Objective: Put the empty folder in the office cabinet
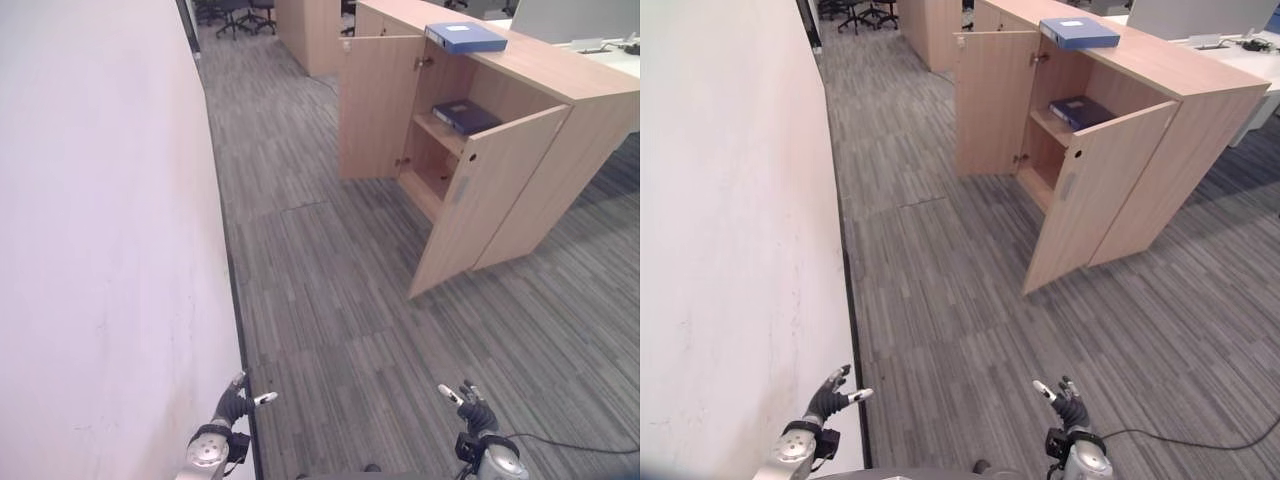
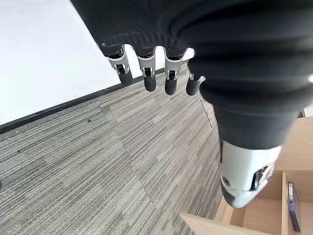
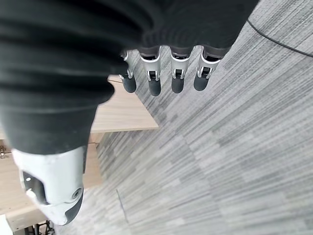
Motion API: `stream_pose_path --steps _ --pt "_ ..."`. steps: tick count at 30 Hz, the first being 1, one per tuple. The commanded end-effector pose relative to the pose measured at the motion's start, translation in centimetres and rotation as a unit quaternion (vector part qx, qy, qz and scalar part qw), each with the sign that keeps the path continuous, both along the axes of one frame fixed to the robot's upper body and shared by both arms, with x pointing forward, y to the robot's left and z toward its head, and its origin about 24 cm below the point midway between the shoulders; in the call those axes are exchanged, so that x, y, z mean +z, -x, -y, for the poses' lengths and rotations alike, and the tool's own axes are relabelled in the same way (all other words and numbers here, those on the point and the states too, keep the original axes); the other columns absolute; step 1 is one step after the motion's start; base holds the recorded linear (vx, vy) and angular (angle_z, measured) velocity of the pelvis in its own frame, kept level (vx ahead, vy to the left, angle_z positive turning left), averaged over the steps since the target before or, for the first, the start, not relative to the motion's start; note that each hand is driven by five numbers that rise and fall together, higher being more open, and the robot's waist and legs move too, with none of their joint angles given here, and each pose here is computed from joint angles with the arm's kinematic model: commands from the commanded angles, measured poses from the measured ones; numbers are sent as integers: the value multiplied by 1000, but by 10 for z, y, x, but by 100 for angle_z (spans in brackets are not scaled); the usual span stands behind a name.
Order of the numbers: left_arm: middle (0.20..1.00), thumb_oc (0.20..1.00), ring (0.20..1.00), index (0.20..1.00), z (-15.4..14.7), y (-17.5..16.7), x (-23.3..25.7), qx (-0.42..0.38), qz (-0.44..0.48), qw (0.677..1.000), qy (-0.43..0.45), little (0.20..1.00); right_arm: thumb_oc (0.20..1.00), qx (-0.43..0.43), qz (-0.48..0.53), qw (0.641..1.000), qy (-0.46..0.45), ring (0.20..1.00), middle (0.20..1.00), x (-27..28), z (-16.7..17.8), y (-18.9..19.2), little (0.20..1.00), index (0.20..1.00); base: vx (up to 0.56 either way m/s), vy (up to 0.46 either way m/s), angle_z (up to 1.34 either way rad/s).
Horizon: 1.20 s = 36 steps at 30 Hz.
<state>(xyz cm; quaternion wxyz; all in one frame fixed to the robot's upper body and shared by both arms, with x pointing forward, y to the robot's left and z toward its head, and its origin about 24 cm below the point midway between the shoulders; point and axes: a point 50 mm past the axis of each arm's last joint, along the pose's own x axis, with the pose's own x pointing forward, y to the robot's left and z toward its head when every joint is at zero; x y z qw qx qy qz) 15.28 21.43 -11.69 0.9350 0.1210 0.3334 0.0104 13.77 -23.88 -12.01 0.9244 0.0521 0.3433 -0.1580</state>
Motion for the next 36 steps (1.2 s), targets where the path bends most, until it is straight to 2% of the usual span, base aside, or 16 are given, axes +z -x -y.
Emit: stream_pose_path --steps 1,36 --pt "1000 1000 1000 1000 1 -22 10 -4 39 999 7 1000 1000 -4 28 1000 -8 1000 1000 5 -3 -15 1000 1000 0 0 0" --pt "1000 1000 1000 1000 5 -18 2 -14 14 1000 -10 1000 1000 1 7 1000 -8 1000 1000 -1 -5 -12 1000 1000 0 0 0"
